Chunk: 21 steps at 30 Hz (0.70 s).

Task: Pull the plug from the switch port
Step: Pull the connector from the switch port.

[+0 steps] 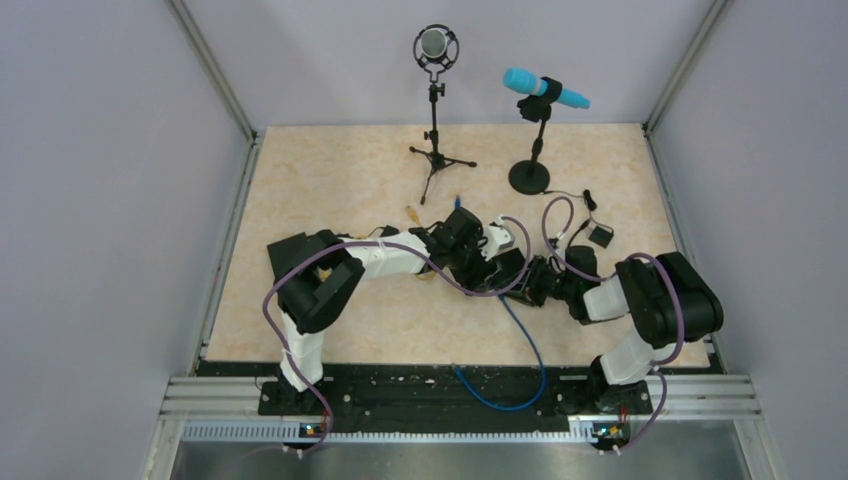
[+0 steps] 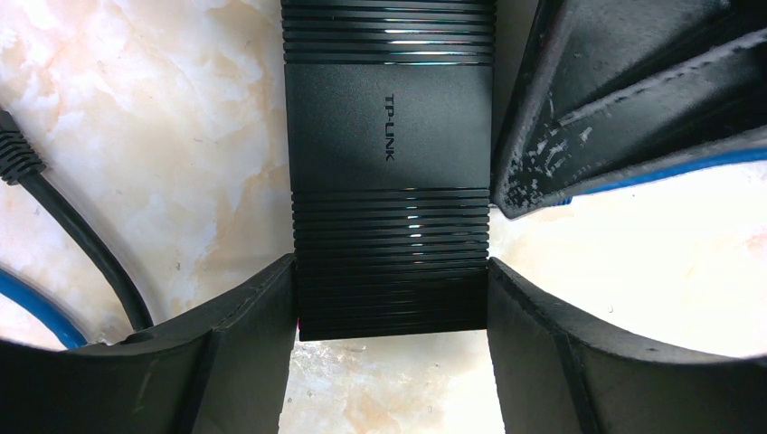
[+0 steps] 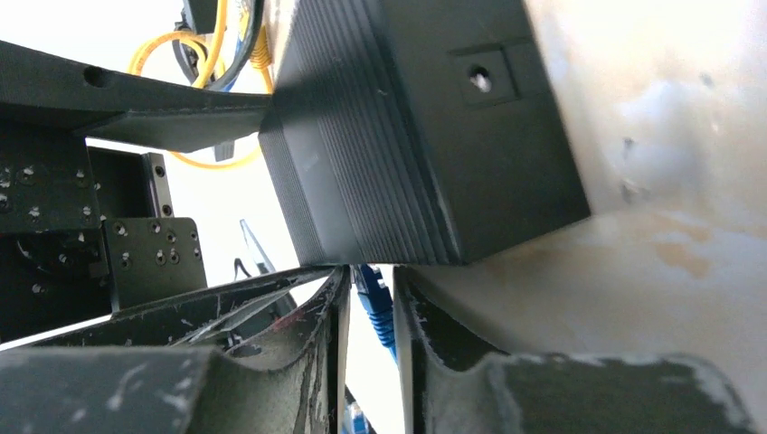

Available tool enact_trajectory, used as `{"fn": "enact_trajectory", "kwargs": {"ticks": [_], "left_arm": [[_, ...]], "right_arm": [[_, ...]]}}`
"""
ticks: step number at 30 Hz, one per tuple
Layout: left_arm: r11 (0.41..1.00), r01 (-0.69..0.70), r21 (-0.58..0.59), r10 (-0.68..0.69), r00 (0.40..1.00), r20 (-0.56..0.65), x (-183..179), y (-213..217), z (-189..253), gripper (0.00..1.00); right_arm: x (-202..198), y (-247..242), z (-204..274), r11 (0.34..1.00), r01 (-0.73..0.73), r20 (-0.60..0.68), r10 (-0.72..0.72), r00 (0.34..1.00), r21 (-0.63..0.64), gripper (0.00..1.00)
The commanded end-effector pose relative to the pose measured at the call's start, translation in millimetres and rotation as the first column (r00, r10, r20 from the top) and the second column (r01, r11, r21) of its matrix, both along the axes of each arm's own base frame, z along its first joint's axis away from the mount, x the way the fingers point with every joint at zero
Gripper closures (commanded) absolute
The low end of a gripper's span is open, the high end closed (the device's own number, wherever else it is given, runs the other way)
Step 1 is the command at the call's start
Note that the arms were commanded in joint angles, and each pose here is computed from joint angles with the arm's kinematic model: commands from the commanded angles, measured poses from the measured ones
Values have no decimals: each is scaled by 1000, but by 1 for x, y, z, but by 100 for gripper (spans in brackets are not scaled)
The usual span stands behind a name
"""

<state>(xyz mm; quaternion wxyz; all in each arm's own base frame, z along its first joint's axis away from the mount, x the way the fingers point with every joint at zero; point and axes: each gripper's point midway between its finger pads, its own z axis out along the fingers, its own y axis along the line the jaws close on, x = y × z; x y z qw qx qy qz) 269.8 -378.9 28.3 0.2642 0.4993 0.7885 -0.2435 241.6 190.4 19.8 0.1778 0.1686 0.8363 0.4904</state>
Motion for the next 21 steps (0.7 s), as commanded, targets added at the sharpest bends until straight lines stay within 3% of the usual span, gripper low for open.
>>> {"fn": "enact_trajectory", "kwargs": {"ticks": [1, 5, 11, 17, 21], "left_arm": [[999, 22, 34, -20, 997, -70, -18, 6, -16, 36], [999, 23, 31, -21, 997, -70, -18, 6, -16, 36], [999, 24, 43, -21, 997, -76, -18, 7, -17, 36], [999, 13, 49, -9, 997, -79, -19, 9, -21, 36], [998, 1, 65, 3, 998, -61, -15, 12, -24, 36]], "right_arm": [[-27, -8, -35, 996, -13, -124, 2, 992, -90, 82], [-22, -5, -33, 997, -5, -124, -4, 992, -74, 84], [-29, -8, -36, 996, 4, -128, -15, 992, -85, 100], [-30, -14, -32, 992, 15, -112, -28, 993, -123, 100], [-34, -29, -30, 971, 32, -101, -57, 993, -235, 100]]}}
